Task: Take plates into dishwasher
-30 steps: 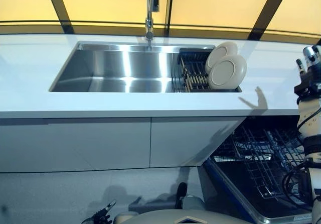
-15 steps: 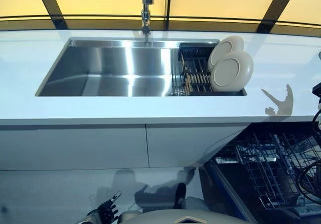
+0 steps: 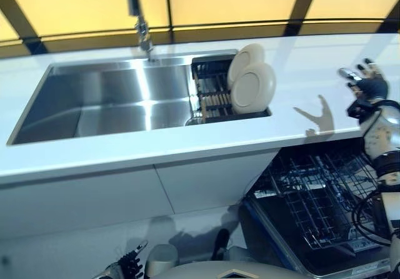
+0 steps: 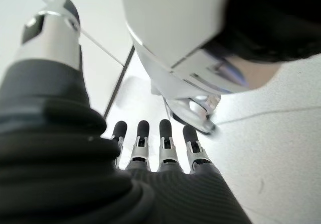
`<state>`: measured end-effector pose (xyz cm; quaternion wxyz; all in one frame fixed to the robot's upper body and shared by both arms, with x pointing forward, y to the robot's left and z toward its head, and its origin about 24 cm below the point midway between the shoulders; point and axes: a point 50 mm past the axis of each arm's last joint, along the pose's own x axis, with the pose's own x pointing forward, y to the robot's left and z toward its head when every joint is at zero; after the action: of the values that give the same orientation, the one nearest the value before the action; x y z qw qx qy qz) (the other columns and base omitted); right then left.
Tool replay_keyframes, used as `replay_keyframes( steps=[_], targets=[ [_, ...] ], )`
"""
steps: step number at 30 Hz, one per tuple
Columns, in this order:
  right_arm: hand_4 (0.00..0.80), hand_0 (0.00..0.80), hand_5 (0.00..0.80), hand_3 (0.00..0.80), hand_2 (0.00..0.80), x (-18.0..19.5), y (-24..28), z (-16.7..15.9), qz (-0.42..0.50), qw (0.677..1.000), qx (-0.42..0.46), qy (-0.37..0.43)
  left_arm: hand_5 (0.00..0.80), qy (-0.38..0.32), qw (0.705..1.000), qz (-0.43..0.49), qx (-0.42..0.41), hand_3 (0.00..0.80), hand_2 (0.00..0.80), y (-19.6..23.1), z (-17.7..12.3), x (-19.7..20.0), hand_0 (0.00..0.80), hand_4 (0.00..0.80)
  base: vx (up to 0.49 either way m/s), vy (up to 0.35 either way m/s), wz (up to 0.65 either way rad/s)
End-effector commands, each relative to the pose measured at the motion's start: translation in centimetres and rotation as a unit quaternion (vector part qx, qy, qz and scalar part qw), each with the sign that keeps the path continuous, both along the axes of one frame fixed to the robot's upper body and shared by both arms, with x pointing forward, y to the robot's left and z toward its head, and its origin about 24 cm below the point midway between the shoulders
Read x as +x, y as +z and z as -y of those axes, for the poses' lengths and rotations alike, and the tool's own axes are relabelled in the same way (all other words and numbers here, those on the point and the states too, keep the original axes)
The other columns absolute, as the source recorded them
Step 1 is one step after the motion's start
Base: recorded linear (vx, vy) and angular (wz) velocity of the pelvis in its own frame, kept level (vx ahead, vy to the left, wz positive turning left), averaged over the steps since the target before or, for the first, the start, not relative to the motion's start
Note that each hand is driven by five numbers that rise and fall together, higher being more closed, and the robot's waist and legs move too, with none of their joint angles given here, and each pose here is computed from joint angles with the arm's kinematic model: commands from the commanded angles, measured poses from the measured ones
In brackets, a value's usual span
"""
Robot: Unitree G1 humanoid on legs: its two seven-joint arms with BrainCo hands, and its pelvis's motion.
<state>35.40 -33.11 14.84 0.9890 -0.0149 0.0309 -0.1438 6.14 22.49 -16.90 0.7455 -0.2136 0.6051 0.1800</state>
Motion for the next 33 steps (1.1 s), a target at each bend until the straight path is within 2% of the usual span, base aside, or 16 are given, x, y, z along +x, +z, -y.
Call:
replay_keyframes(
  steps=[1,7,18,33],
  targets=[
    [0.0,0.0,0.0,0.0,0.0,0.8,6.2,-1.4,0.117,0.993,-0.027,0.01,0.0,-0.012,0.999,0.034,0.012,0.0,0.0,0.9,-1.8,2.1,0.0,0.0,0.091,0.187,-0.83],
    [0.0,0.0,0.0,0.0,0.0,0.5,6.1,-0.7,0.106,0.993,0.011,0.052,0.0,0.011,0.999,0.026,0.028,0.0,0.0,1.1,-2.5,2.5,0.0,0.0,0.107,0.062,-0.15],
    [0.0,0.0,0.0,0.0,0.0,1.5,6.7,-2.6,0.091,0.988,0.014,0.121,0.0,0.009,1.0,0.021,0.015,0.0,0.0,0.9,-1.8,2.6,0.0,0.0,0.034,-0.026,0.12],
    [0.0,0.0,0.0,0.0,0.0,2.9,6.5,-5.4,0.067,0.984,0.014,0.165,0.0,0.0,1.0,0.01,0.025,0.0,0.0,0.8,-1.7,2.4,0.0,0.0,0.051,-0.026,0.05]
  ],
)
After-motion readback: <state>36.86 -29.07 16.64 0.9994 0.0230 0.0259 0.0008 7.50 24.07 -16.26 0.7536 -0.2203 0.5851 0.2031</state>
